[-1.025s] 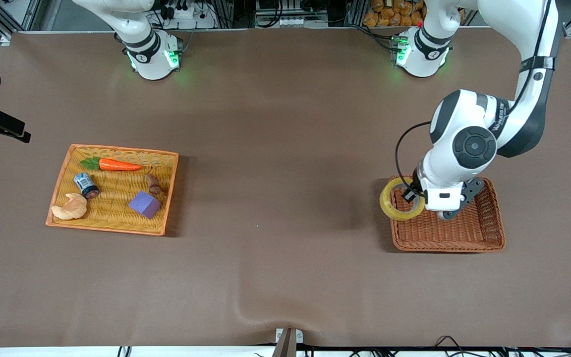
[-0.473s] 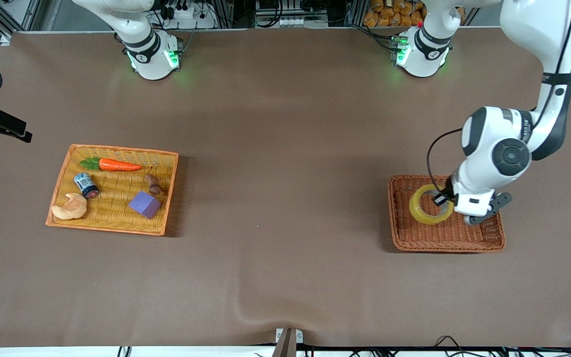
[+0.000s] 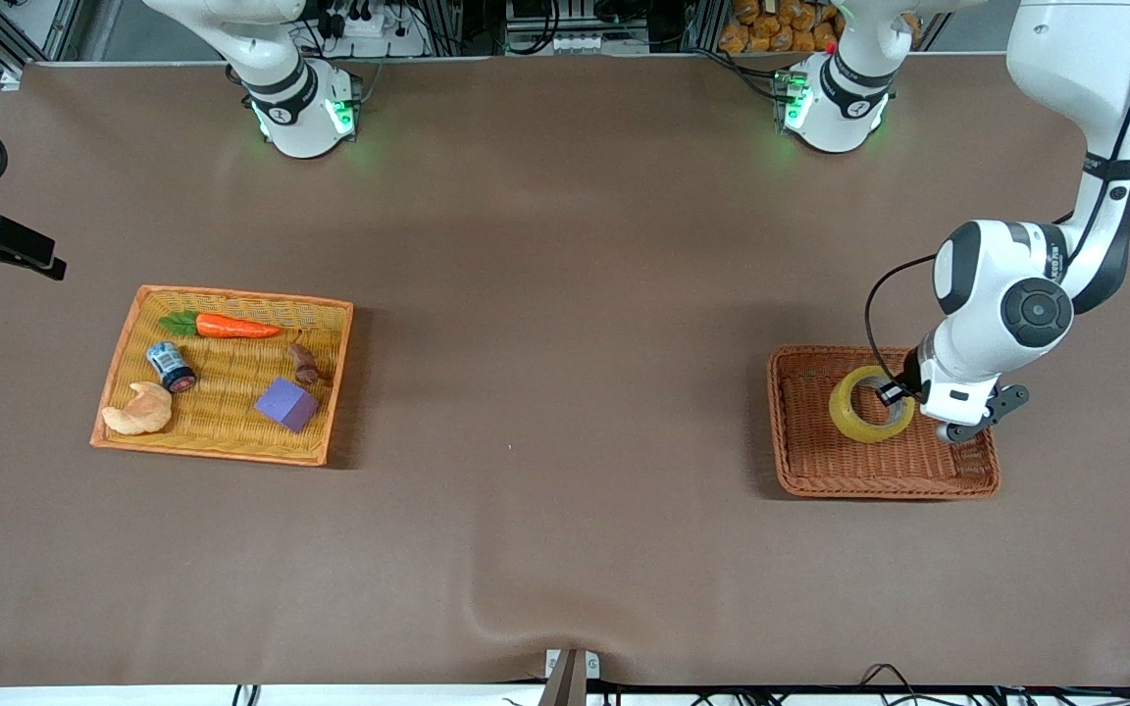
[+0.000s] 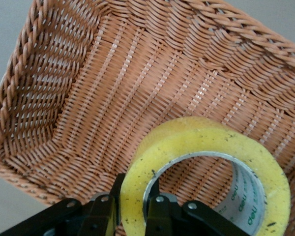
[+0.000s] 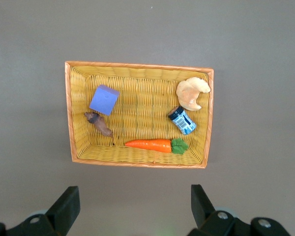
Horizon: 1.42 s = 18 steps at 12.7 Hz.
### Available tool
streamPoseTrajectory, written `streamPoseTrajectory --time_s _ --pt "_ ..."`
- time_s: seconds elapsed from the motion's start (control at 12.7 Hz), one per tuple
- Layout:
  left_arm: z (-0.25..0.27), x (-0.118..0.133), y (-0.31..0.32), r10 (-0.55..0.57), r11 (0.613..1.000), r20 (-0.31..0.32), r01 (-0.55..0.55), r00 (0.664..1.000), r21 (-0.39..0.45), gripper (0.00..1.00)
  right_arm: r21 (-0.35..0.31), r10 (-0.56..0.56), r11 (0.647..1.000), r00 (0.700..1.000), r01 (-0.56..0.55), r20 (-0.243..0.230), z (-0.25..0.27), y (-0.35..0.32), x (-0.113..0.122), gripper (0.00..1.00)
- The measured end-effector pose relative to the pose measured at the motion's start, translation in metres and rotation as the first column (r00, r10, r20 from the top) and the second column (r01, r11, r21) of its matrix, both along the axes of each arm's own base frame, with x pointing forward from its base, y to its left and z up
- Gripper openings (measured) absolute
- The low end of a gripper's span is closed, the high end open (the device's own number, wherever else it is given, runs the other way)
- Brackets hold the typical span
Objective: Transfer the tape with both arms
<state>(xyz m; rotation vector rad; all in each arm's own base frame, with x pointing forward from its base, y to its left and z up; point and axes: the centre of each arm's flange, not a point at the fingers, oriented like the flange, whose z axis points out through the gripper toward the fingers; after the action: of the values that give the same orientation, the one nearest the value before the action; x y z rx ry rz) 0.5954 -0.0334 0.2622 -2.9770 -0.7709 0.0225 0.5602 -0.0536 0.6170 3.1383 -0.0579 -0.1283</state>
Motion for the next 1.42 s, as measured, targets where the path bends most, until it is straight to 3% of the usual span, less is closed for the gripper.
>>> streamPoseTrajectory --time_s 0.55,0.63,0.79,1.1,1.18,1.34,1.42 --pt "-0.028 0.001 0.011 0.009 1.000 -0.006 -0.009 1.000 0.000 0.22 0.000 -0.002 1.000 1.000 0.002 -0.003 0.000 -0.001 0.000 1.00" --pt "-0.026 0.003 0.010 0.006 1.000 0.002 -0.006 1.000 0.002 0.29 0.000 -0.002 1.000 1.000 0.002 -0.003 0.000 -0.001 0.000 1.00" --pt "-0.009 0.008 0.010 -0.015 1.000 0.032 0.015 0.999 0.006 0.51 0.000 -0.002 1.000 1.000 0.002 0.000 0.001 -0.001 0.000 1.00" --pt "0.075 0.015 0.016 -0.119 0.993 0.129 0.117 0.984 0.026 0.94 0.000 -0.002 1.000 1.000 0.002 0.003 0.002 -0.001 0.000 1.00" --pt "0.102 0.015 0.022 -0.129 0.992 0.163 0.125 0.978 0.034 1.00 0.000 -0.001 1.000 1.000 0.001 0.003 0.002 -0.001 0.000 1.00" --pt "0.149 0.009 0.030 -0.148 0.989 0.213 0.144 0.966 0.034 1.00 0.000 -0.001 1.000 1.000 0.001 0.000 0.001 0.000 0.000 1.00" --pt "0.167 0.004 0.029 -0.179 0.984 0.208 0.177 0.961 0.033 1.00 0.000 0.001 1.000 1.000 -0.001 -0.004 -0.001 0.000 0.001 1.00"
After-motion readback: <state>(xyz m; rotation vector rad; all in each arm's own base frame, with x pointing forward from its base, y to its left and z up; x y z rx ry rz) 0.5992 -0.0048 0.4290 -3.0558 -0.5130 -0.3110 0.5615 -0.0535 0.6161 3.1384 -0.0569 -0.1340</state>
